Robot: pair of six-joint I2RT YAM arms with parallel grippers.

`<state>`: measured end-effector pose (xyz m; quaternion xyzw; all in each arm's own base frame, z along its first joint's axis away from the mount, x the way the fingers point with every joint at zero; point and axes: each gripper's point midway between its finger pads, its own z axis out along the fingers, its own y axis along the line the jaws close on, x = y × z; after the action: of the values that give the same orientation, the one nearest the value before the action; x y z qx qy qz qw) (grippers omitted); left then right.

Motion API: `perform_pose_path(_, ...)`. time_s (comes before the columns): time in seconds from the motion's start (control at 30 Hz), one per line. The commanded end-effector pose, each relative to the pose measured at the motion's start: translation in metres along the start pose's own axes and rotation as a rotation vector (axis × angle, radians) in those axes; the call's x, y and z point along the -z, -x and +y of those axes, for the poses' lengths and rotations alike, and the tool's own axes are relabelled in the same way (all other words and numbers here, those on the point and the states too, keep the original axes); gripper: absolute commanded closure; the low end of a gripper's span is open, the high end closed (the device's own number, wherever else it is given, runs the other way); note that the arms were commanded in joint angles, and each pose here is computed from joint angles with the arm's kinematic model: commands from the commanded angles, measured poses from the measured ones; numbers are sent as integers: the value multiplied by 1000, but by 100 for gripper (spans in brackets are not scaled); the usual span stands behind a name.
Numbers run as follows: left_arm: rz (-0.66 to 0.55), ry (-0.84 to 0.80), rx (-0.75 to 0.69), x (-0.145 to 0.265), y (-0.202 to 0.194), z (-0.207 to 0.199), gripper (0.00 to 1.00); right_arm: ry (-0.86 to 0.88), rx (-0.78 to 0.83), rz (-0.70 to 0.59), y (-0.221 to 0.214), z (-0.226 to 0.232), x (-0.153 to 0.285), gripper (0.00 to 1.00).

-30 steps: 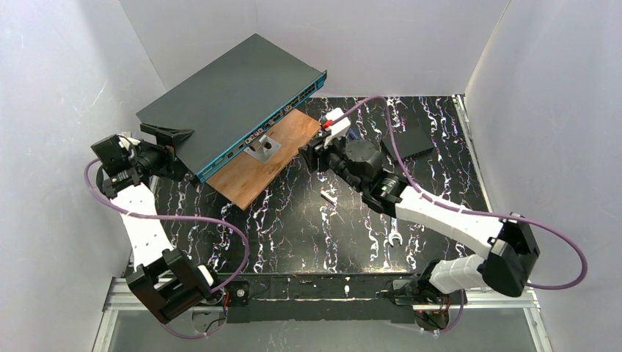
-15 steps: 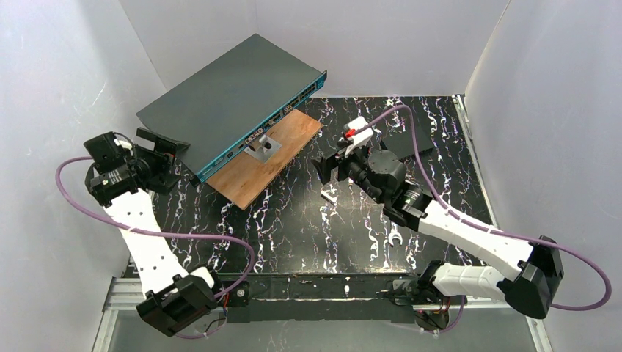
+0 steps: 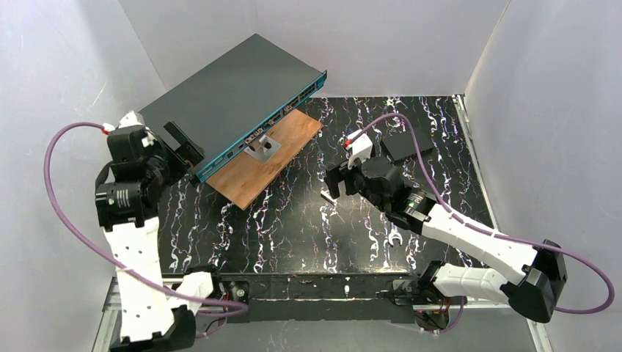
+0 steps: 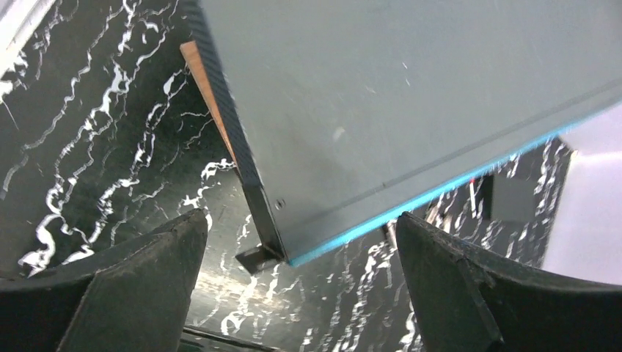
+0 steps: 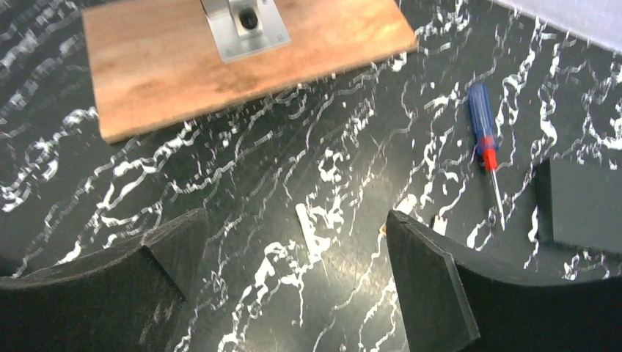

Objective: Insert the plug into the switch port
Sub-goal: Pick up the connector from the center of the board.

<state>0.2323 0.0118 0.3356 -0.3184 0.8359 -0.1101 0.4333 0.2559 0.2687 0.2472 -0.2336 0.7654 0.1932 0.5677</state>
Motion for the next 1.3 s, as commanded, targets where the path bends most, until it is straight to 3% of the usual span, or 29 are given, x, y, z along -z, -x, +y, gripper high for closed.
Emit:
perform_pose_path(0.0,-83,18,-215,26,-3,6,2,-43,-3,126,-29,-7,-1,1)
perform_pose_path(0.3,-102,-442,-568,53,-56,-45,2,-22,5,351,-89,2,-31,6)
perform_pose_path(0.63,-47,-811,-683,72,-113,-69,2,-4,4,569,-133,1,-75,17)
perform_pose_path(0.93,-35,-902,-705,80,-127,-72,2,0,13,679,-162,2,-108,31)
perform_pose_path(1.27,41,-971,-693,77,-142,-81,2,-11,14,772,-185,2,-117,49)
